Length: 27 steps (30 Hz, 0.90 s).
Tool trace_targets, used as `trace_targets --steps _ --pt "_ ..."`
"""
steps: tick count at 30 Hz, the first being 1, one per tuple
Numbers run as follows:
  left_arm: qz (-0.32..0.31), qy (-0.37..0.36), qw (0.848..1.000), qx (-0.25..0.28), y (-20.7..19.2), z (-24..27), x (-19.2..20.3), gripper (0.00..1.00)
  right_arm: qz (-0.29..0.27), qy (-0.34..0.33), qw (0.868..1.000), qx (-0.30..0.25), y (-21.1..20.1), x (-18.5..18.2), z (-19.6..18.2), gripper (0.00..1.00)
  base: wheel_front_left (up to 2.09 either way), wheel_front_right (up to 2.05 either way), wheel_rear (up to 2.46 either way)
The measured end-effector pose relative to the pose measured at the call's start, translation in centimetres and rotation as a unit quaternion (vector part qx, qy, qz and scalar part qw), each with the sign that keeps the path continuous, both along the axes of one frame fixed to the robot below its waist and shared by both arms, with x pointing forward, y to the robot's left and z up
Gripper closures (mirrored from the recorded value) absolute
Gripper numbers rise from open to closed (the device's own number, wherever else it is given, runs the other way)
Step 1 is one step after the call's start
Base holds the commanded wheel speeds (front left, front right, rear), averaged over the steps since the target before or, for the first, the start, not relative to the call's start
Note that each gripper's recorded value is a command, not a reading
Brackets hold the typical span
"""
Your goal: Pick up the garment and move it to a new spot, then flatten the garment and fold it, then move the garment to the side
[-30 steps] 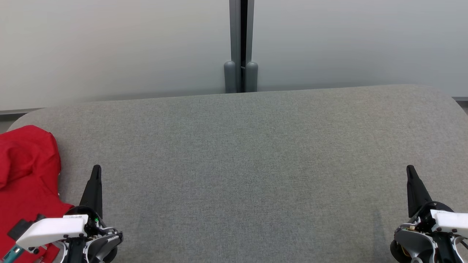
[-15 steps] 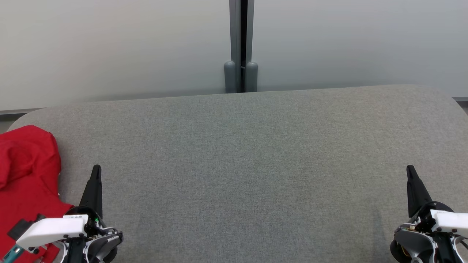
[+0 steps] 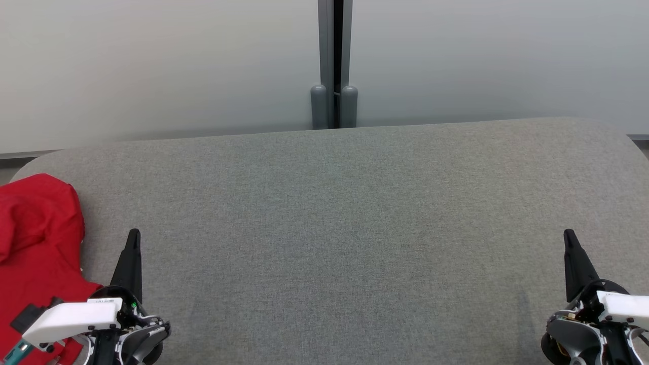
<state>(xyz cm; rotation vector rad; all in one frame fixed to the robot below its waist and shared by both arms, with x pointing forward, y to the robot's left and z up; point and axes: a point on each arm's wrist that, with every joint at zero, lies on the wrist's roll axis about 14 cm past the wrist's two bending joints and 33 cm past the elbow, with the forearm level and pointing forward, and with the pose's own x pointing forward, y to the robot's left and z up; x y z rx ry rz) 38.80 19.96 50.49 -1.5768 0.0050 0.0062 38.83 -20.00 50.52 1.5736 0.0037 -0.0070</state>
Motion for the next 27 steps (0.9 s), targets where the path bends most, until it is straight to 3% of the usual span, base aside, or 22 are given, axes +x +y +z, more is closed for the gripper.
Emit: trace_targets --steps 27 --pt "0.000 0.000 1.000 0.000 0.00 0.00 0.00 1.00 0.000 0.000 1.000 0.000 0.00 0.00 0.00 1.00 0.00 0.00 0.00"
